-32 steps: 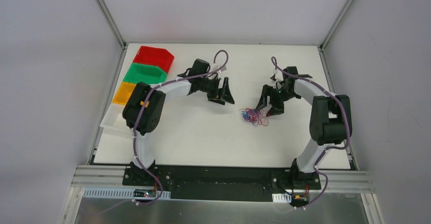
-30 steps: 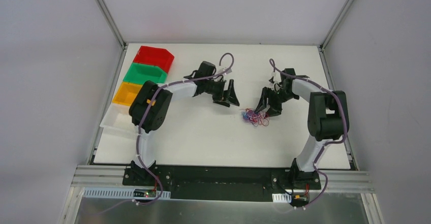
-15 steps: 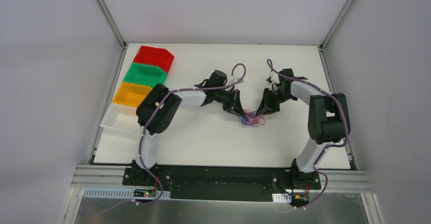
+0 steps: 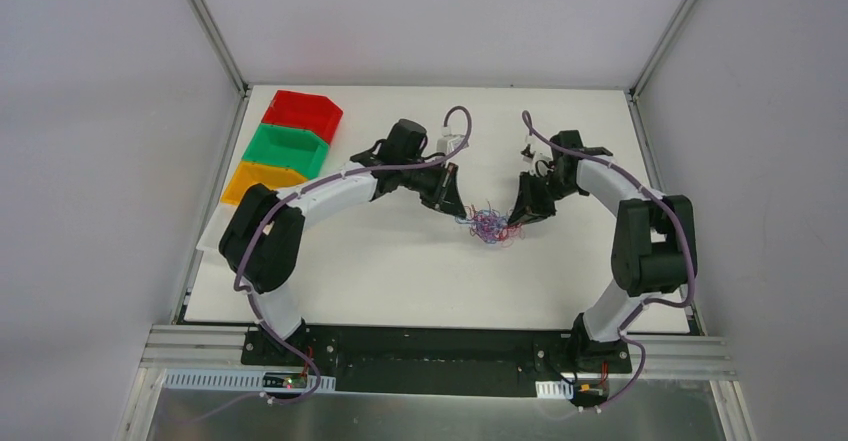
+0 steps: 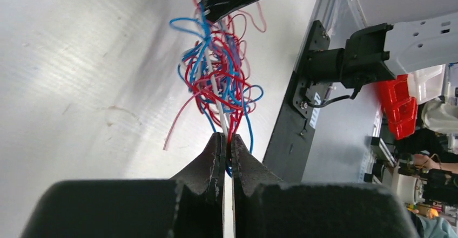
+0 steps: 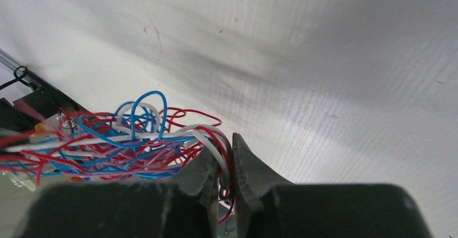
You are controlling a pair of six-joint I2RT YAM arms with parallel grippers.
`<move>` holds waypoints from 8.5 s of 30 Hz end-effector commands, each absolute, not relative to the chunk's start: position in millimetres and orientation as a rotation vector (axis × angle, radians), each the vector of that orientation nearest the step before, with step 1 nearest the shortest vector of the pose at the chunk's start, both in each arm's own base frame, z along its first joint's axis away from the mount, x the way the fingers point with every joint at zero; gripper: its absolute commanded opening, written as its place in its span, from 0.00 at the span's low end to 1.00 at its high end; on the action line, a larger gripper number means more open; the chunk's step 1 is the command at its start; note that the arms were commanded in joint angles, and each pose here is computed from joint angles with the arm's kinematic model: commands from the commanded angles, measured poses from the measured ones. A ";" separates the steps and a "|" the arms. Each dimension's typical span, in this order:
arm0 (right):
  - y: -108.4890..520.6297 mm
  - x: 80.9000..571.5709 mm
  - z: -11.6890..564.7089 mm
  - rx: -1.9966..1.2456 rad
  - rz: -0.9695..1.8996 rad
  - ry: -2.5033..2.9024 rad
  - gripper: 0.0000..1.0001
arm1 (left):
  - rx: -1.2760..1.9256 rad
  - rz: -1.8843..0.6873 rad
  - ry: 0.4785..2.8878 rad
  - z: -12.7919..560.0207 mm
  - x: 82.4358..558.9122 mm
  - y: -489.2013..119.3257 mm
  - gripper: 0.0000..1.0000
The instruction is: Untangle the cables
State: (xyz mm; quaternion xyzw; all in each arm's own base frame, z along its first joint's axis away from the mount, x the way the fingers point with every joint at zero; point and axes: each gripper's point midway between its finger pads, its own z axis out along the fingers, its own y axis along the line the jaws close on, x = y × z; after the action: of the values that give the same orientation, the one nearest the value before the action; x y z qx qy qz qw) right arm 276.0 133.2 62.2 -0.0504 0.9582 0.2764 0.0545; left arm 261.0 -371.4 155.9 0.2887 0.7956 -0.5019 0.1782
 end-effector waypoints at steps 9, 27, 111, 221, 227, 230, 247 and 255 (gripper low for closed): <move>59.6 297.4 97.5 -0.066 0.694 2.799 0.00 | 0.905 -1.303 2.318 146.7 256.6 -281.8 0.00; 192.2 255.9 181.5 -0.306 1.608 2.531 0.02 | 0.989 -1.259 2.082 183.8 266.3 -341.2 0.89; 13.0 313.9 23.6 0.203 0.189 2.894 0.00 | 0.480 -1.297 1.575 521.8 265.9 -189.2 0.00; 4.4 309.8 7.6 -0.265 -0.081 3.160 0.00 | 0.734 -0.526 1.509 530.0 284.8 -167.2 0.00; 1.2 311.2 12.1 -0.234 -0.065 3.167 0.00 | 0.634 -0.517 1.398 586.0 283.5 -155.1 0.00; 1.5 310.9 13.4 -0.227 -0.053 3.173 0.00 | 0.638 -0.513 1.382 590.9 282.3 -154.0 0.00; 37.0 315.3 45.1 -0.182 0.255 3.146 0.00 | 0.384 -0.254 1.732 485.7 375.3 -98.8 0.00; 38.5 318.1 48.2 -0.168 0.263 3.140 0.00 | 0.212 -0.269 1.732 485.9 451.7 -61.1 0.00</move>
State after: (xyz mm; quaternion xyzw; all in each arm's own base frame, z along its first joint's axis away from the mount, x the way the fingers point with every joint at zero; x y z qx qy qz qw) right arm 316.6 36.5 37.5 -0.0572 0.9956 0.0745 -0.0041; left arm 425.3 -80.6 463.0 0.1378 0.7797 -0.1189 0.5991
